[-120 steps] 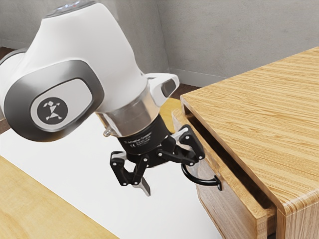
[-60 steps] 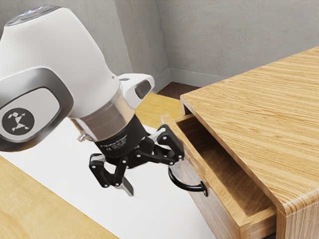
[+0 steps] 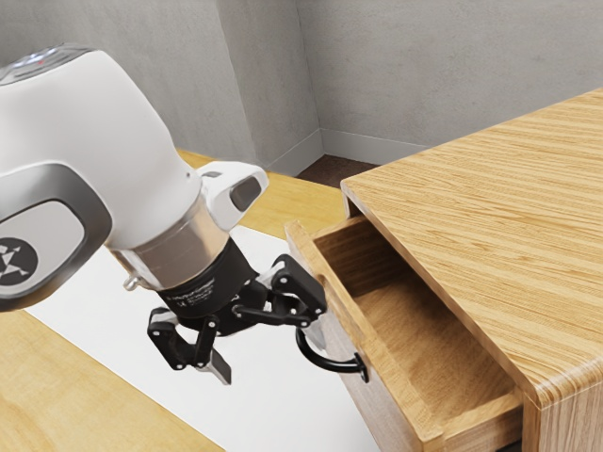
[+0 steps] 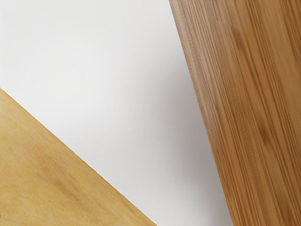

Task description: Pull the drawer handle with one arm to open the drawer

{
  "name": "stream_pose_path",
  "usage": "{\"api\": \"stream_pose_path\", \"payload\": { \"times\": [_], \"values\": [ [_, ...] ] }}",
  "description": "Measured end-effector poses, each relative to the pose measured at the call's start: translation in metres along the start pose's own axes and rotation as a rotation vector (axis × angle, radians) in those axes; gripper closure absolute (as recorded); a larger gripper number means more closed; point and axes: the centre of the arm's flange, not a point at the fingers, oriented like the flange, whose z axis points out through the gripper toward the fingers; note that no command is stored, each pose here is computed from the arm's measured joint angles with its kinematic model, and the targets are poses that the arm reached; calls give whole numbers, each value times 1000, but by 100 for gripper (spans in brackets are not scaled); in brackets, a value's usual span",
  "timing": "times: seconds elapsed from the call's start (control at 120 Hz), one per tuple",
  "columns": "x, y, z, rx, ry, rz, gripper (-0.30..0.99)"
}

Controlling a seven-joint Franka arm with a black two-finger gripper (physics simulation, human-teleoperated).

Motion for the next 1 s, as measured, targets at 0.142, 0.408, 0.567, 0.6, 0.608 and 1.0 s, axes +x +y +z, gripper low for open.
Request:
{"api": "stream_pose_path", "payload": {
  "times": [0.142, 0.408, 0.567, 0.6, 0.608, 1.0],
  "values": [
    [-6, -7, -14, -20, 28, 7, 0],
    [-13, -10, -29, -48, 46, 33, 0],
    [-18, -13, -23, -31, 44, 52, 0],
    [-21, -12, -20, -26, 41, 60, 0],
    [-22, -13, -20, -25, 41, 62, 0],
    [-14, -60, -59, -114, 53, 62, 0]
  ]
}}
